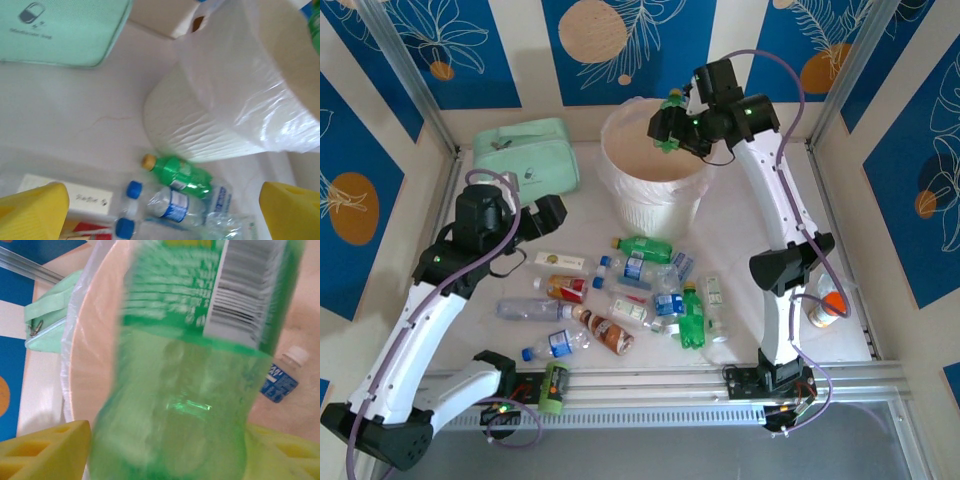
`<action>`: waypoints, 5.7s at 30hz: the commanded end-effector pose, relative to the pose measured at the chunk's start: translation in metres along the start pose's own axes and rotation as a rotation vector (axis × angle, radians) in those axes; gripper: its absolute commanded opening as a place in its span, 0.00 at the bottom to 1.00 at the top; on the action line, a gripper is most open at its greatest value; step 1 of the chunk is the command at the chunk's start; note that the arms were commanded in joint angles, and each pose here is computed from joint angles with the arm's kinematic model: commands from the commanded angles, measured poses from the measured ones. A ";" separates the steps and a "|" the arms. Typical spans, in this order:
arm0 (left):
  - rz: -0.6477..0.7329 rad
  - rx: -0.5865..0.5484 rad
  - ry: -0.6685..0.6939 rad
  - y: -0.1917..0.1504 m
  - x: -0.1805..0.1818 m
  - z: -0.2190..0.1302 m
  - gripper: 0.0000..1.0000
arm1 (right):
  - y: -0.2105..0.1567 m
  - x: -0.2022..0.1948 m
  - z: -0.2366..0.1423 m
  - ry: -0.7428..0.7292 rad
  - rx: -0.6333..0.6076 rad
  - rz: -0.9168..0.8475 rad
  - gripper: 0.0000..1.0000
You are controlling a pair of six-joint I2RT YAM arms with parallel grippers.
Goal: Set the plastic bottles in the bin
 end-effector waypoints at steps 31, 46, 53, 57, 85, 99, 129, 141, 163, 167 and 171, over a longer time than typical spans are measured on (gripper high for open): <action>-0.378 0.306 0.353 -0.075 0.106 0.075 0.81 | -0.194 0.072 -0.047 0.121 0.001 -0.398 0.82; -0.524 0.340 0.588 -0.106 0.149 0.115 0.85 | -0.243 0.037 -0.040 0.127 0.124 -0.387 0.83; -0.564 0.373 0.592 -0.112 0.154 0.140 0.83 | -0.254 0.029 -0.037 0.099 0.138 -0.385 0.83; -0.586 0.395 0.589 -0.119 0.156 0.153 0.80 | -0.256 0.026 -0.036 0.087 0.146 -0.380 0.83; -0.596 0.346 0.507 -0.100 0.150 0.177 0.52 | -0.255 0.018 -0.037 0.035 0.126 -0.355 0.77; -0.591 0.170 0.293 -0.033 0.108 0.129 0.44 | -0.251 0.043 -0.047 0.149 0.142 -0.378 0.78; -0.260 0.029 -0.622 0.053 -0.073 0.013 0.43 | -0.223 0.086 -0.041 0.213 0.219 -0.464 0.89; -0.232 0.038 -0.624 0.051 -0.080 0.014 0.43 | -0.234 0.096 -0.022 0.132 0.232 -0.544 0.83; -0.229 0.040 -0.588 0.053 -0.077 0.023 0.43 | -0.243 0.094 -0.021 0.097 0.206 -0.578 0.61; -0.234 0.038 -0.567 0.053 -0.074 0.026 0.50 | -0.243 0.094 -0.023 0.102 0.199 -0.577 0.54; -0.235 0.014 -0.549 0.054 -0.071 0.025 0.79 | -0.242 0.094 -0.026 0.108 0.188 -0.575 0.52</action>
Point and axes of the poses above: each hand's point on the last joint's axis, 136 mm out from that joint toward the fingers, its own z axis out along the fingers, its own x axis along the line the jaws close on, y = z × x, the point moved 3 cm from there along -z, back along the fingers, and after that the axes turned 9 degrees about z, right-handed, at the moved point
